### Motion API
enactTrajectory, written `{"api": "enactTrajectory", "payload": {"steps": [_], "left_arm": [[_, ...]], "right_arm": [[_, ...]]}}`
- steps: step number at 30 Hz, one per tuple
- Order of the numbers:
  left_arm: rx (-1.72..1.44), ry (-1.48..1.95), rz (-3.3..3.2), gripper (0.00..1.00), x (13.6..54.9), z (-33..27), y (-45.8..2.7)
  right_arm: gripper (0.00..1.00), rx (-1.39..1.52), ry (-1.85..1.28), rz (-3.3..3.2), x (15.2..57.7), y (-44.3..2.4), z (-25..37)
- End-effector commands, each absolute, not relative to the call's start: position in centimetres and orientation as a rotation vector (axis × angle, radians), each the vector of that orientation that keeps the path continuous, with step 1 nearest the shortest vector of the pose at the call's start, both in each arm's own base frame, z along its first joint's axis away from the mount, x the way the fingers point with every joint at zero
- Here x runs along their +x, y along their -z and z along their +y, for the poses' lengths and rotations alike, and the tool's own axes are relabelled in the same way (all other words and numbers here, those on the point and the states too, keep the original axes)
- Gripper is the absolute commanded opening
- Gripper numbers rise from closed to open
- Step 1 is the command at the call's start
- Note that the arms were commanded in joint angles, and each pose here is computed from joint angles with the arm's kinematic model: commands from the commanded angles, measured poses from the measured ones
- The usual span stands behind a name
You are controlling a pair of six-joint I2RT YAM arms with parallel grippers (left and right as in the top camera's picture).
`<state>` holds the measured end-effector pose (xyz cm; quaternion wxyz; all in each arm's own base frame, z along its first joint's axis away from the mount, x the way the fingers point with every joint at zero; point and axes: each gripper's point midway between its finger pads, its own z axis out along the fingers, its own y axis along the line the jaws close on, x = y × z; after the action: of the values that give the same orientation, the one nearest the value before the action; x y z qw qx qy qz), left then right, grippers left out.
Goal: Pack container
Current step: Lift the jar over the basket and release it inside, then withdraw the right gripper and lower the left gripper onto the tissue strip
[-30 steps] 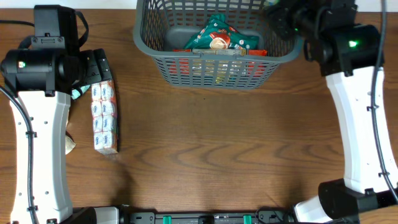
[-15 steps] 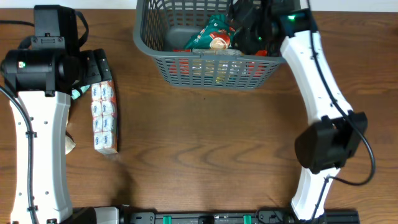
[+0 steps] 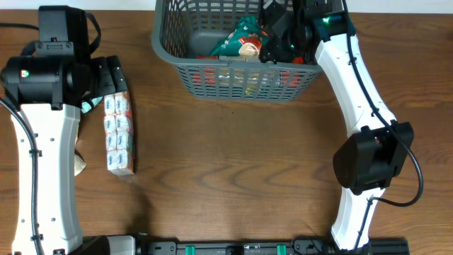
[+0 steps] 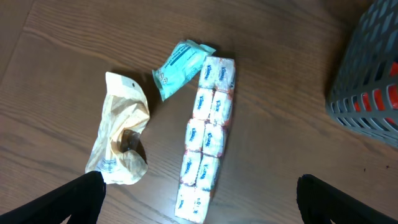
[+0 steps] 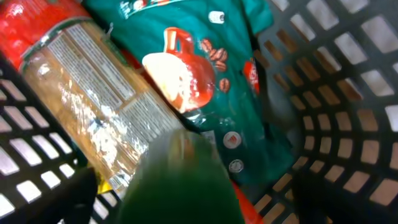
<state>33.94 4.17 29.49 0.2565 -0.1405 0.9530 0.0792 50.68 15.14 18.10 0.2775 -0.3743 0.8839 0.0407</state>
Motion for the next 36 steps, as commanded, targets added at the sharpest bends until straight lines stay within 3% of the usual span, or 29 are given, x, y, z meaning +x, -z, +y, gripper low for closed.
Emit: {"api": "enactTrajectory", "payload": {"steps": [1,7,13,15,18,20,23,29,36], "left_arm": [[-0.373,-0.22,2.588,0.98,33.7,4.3,-29.7],[-0.373,-0.22,2.589,0.99,33.7,4.3,-29.7],[-0.374,-0.222,2.592,0.99,33.6,4.3,-29.7],[-0.374,-0.222,2.592,0.99,33.6,4.3,-29.7],[-0.373,-0.223,2.595,0.99,33.6,4.3,-29.6],[-0.369,-0.229,2.603,0.99,33.4,4.3,-29.5],[-0.354,-0.263,2.633,0.99,32.7,4.6,-29.3],[-0.45,-0.346,2.683,0.99,31.2,7.3,-28.4],[-0.549,-0.293,2.812,0.99,32.0,8.8,-22.8]], "right_arm": [[0.9,-0.971,-0.142,2.362,50.3,-19.5,16.1],[0.93,-0.83,-0.074,2.283,51.5,-23.9,14.8],[0.93,-0.421,0.078,2.145,52.2,-34.4,10.0],[0.9,-0.215,0.121,2.075,51.5,-39.0,7.2],[0.99,0.081,0.137,1.967,49.2,-44.5,2.2],[0.99,0.195,0.122,1.943,47.3,-46.1,-0.4],[0.99,0.377,0.129,1.99,44.1,-45.5,-4.5],[0.99,0.723,0.239,2.224,37.7,-39.4,-12.1],[0.99,0.852,0.302,2.354,36.4,-34.4,-15.2]]}}
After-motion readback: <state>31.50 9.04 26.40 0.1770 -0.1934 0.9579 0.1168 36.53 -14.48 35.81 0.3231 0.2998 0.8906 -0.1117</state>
